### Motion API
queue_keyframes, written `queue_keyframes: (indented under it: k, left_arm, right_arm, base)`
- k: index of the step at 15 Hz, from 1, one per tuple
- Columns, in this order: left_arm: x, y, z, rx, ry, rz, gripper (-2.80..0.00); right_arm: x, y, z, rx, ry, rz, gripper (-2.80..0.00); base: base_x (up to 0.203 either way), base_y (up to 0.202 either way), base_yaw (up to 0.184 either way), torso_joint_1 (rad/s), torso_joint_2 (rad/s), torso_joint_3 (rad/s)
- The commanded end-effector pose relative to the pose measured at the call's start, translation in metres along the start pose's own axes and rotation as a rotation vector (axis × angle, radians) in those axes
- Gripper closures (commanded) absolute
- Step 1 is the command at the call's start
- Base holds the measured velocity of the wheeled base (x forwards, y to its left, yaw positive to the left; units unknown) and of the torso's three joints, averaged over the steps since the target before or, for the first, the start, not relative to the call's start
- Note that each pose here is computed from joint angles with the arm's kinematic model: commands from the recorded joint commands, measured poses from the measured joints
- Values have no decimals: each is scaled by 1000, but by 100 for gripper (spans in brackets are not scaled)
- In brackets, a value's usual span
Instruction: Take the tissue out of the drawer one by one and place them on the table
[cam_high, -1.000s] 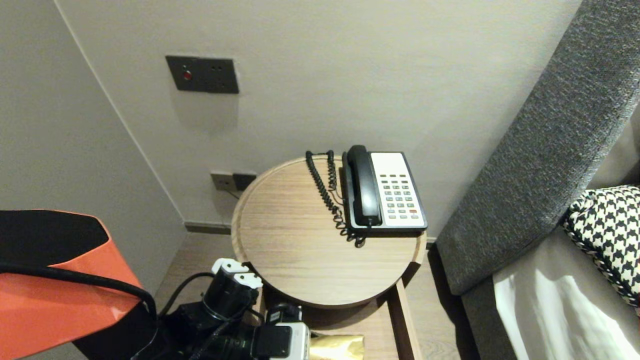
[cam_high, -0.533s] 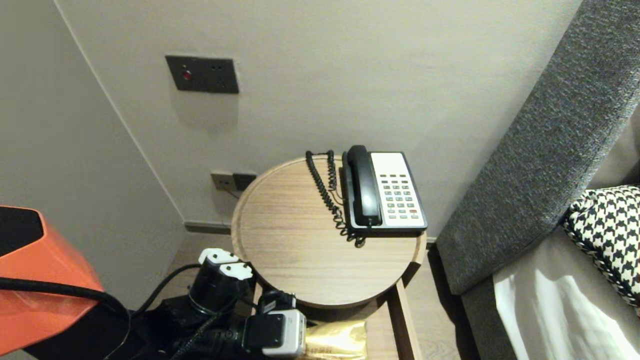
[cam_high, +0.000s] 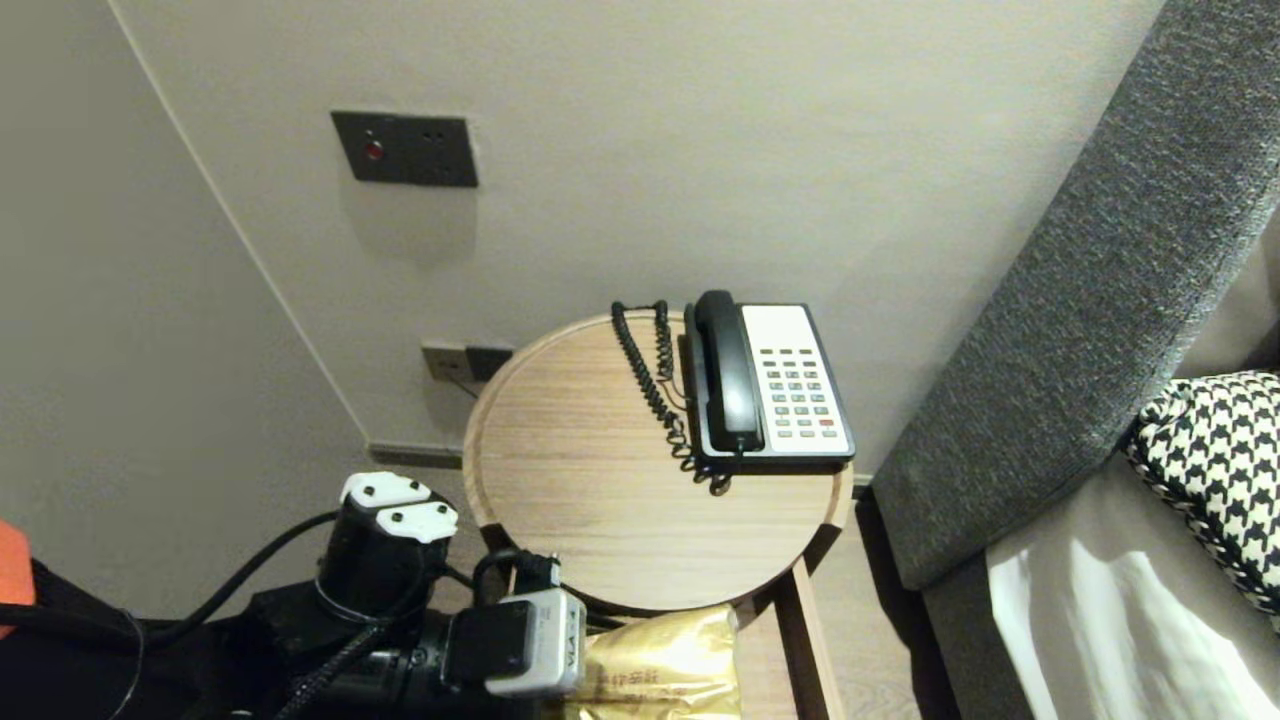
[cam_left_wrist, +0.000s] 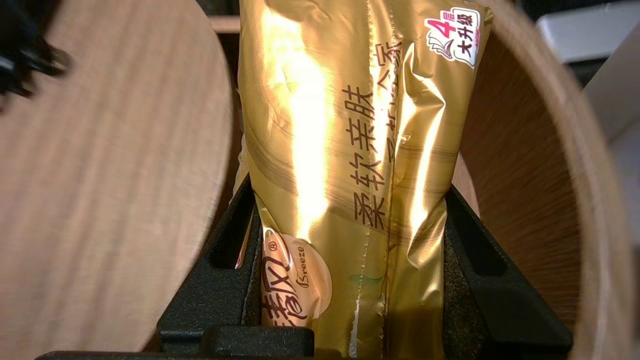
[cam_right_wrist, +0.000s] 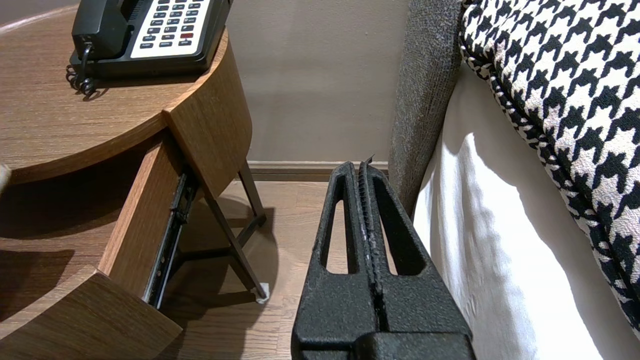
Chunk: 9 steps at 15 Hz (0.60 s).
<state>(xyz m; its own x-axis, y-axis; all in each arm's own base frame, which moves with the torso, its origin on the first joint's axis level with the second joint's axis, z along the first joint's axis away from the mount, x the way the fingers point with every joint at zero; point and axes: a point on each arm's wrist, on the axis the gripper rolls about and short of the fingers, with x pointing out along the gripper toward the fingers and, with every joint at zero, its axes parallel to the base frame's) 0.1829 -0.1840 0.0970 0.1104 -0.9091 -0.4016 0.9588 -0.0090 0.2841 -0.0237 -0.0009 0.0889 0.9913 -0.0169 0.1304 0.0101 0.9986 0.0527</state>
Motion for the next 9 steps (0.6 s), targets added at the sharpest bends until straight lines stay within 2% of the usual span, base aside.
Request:
queue_keyframes:
  k: [1, 3, 6, 9]
  left_arm:
    - [-13, 2, 18, 21, -49, 35, 0]
    - [-20, 5, 29, -18, -35, 86, 0]
    - [-37, 16, 60, -82, -29, 185, 0]
    - [-53, 27, 91, -149, 43, 254, 0]
  right_arm:
    - [2, -1, -11, -1, 39, -2, 0]
    - [2, -1, -11, -2, 39, -2, 0]
    - [2, -1, -11, -2, 39, -2, 0]
    - [2, -1, -11, -1, 39, -2, 0]
  base:
    - [0, 0, 0, 0, 0, 0]
    - [0, 0, 0, 0, 0, 0]
    - [0, 0, 0, 0, 0, 0]
    - [0, 0, 0, 0, 0, 0]
